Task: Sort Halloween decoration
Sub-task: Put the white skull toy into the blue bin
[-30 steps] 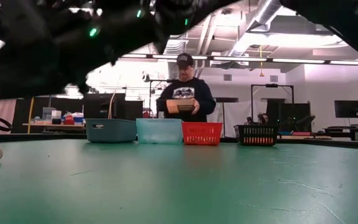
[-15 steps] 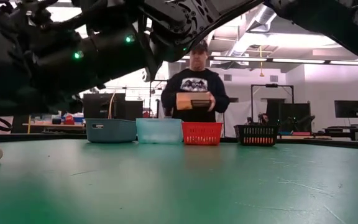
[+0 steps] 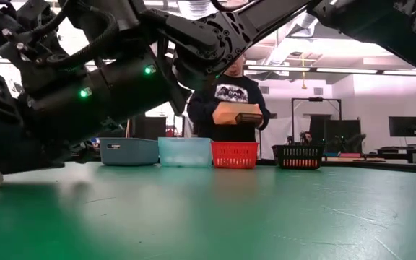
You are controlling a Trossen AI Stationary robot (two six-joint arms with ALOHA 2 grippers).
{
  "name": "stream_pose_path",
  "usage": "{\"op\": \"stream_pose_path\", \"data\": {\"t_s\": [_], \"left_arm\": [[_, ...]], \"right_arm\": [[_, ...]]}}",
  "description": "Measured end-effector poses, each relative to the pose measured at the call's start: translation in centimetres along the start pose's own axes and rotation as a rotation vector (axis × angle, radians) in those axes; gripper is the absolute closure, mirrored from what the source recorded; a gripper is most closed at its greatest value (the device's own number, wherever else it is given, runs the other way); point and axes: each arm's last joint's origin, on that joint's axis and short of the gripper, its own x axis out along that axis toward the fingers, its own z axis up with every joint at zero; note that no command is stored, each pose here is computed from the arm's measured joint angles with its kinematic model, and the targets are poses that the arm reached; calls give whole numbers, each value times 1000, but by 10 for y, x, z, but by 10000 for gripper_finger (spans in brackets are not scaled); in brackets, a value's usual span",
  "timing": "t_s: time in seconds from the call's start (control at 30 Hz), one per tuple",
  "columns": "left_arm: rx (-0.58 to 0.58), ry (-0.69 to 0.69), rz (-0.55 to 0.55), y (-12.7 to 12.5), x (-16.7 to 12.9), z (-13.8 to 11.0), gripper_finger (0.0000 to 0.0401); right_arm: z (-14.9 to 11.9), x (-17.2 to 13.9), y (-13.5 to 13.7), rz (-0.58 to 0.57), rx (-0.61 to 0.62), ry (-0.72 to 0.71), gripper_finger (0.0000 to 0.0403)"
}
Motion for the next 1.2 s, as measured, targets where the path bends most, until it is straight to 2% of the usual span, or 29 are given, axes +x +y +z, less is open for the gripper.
{"op": "stream_pose_path", "data": {"t_s": [0.1,0.17,0.33,0.67,0.9,1.07,1.2], "left_arm": [[-112,25,-36,-1,0,-1,401],[-139,42,-58,-2,0,-1,401],[-117,66,-92,-3,0,-2,401],[-86,64,-93,-3,0,-2,401],[-86,63,-93,-3,0,-2,401],[-86,63,-93,-3,0,-2,401],[-86,63,-92,-3,0,-2,401]], "right_arm": [[0,0,-1,-11,6,5,171],[0,0,-1,-13,26,5,171],[0,0,-2,-16,70,6,171],[1,0,-3,-16,107,-11,171],[4,0,-1,8,76,-34,171],[6,0,-6,1,1,-51,171],[12,0,-10,0,1,-95,171]]}}
